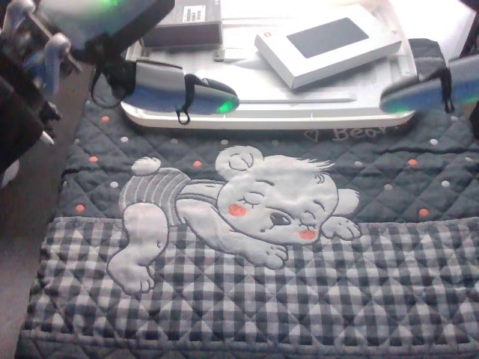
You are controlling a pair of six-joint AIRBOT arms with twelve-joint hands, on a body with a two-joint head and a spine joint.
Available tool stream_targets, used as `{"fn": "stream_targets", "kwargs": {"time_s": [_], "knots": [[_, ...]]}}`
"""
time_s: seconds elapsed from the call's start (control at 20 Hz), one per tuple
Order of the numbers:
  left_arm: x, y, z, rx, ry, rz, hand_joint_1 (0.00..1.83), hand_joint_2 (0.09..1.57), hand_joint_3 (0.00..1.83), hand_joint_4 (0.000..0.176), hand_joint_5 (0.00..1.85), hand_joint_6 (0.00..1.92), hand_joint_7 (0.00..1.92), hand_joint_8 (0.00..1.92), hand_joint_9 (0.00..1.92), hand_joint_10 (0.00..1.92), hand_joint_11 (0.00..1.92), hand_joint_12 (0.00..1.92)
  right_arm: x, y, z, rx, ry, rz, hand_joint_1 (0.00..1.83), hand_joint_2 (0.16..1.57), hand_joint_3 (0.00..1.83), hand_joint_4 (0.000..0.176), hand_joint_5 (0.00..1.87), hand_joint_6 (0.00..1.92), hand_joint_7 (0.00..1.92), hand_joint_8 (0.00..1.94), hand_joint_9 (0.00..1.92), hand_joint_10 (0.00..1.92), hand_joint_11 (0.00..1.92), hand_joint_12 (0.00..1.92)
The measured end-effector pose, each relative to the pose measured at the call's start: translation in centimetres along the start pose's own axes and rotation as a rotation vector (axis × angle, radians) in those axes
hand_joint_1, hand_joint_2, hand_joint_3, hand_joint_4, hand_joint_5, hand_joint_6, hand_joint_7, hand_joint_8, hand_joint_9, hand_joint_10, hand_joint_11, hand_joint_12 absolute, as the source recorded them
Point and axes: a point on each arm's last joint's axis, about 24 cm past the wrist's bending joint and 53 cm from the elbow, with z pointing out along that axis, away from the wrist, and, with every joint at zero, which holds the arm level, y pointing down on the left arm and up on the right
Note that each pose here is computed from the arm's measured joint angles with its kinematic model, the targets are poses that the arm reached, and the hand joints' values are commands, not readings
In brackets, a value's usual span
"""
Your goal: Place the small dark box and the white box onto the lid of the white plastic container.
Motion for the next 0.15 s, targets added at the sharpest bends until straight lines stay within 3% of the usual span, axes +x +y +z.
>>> {"fn": "stream_targets", "kwargs": {"time_s": [0.05,0.15], "knots": [[-0.47,-0.34,-0.47,0.011,-0.018,-0.001,0.97,0.91,0.02,0.175,0.07,0.02,0.01,0.00,0.00,0.00,0.00,0.00,0.47,0.03,-0.31,-0.005,0.008,0.018,0.78,0.76,0.01,0.140,0.00,0.00,0.00,0.00,0.00,0.00,0.06,0.03],[-1.08,-0.78,-1.28,0.028,-0.044,-0.002,0.93,0.92,0.01,0.176,0.13,0.01,0.05,0.00,0.00,0.00,0.00,0.00,0.68,0.35,-0.66,-0.019,0.004,0.037,0.73,0.74,0.00,0.132,0.00,0.00,0.00,0.00,0.00,0.00,0.09,0.05]]}}
